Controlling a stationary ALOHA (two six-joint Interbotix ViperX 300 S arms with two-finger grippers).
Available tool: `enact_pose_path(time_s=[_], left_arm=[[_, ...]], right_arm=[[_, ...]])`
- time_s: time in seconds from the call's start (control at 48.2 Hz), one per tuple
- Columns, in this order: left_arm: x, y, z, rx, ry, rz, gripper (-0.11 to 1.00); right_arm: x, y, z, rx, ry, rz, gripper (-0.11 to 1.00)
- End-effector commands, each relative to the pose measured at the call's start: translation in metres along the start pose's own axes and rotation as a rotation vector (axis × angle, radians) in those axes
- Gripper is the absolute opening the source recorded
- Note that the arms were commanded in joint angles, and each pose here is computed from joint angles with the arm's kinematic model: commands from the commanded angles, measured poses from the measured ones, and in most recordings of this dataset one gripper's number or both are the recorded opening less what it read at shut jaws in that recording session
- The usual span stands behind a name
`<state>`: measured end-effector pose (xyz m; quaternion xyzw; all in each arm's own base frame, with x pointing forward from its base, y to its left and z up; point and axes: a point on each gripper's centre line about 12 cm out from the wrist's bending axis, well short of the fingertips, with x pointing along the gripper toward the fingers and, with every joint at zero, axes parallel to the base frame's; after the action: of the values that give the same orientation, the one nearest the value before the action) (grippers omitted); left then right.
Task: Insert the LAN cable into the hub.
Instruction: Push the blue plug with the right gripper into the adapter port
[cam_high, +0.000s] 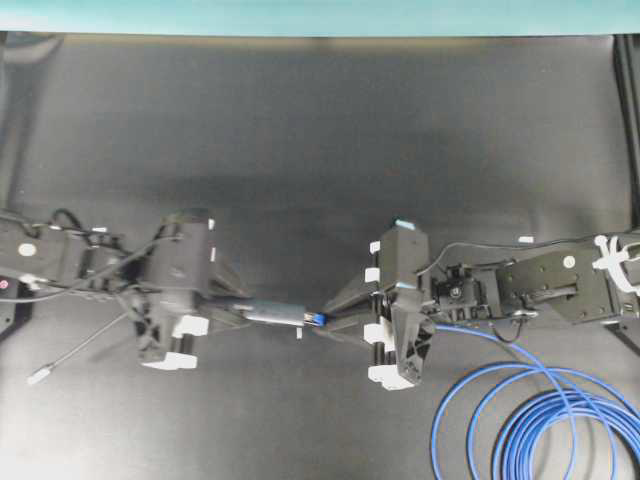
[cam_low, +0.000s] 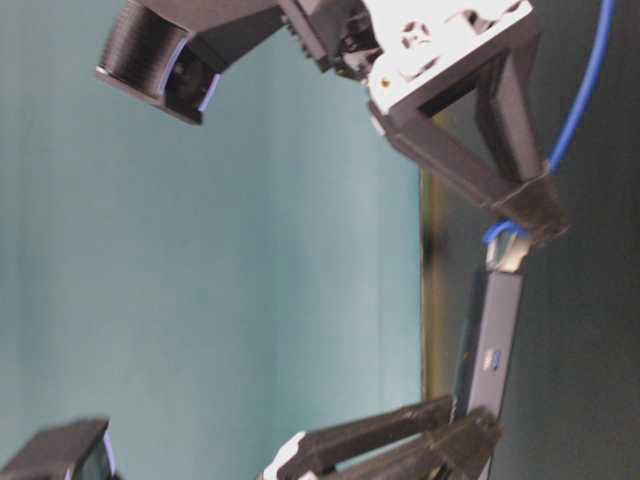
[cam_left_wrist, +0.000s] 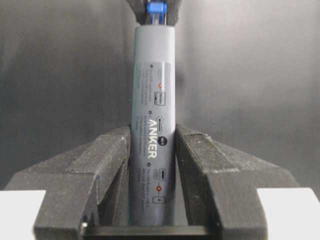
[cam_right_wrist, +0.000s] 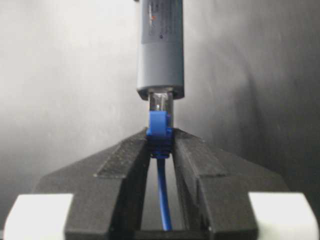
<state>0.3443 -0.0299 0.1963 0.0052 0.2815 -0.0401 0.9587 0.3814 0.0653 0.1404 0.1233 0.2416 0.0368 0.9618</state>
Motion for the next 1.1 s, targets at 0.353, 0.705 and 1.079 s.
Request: enact_pose_path(time_s=[0.353,0.705,1.079], left_arm=[[0.011,0.002,0.027,0.068,0.017,0.007,0.29],[0.019,0.001,0.028,0.071,-0.026,0.004,0.29],[0.020,0.001,0.015,0.064,0.018,0.004,0.29]], right_arm=[[0.003,0.006,0.021,-0.016,-0.046,0.013,0.12],[0.008,0.007,0.031,-0.029,-0.072,0.016,0.12],[0.008,0.005,0.023,-0.040,-0.009,0.003,0.12]])
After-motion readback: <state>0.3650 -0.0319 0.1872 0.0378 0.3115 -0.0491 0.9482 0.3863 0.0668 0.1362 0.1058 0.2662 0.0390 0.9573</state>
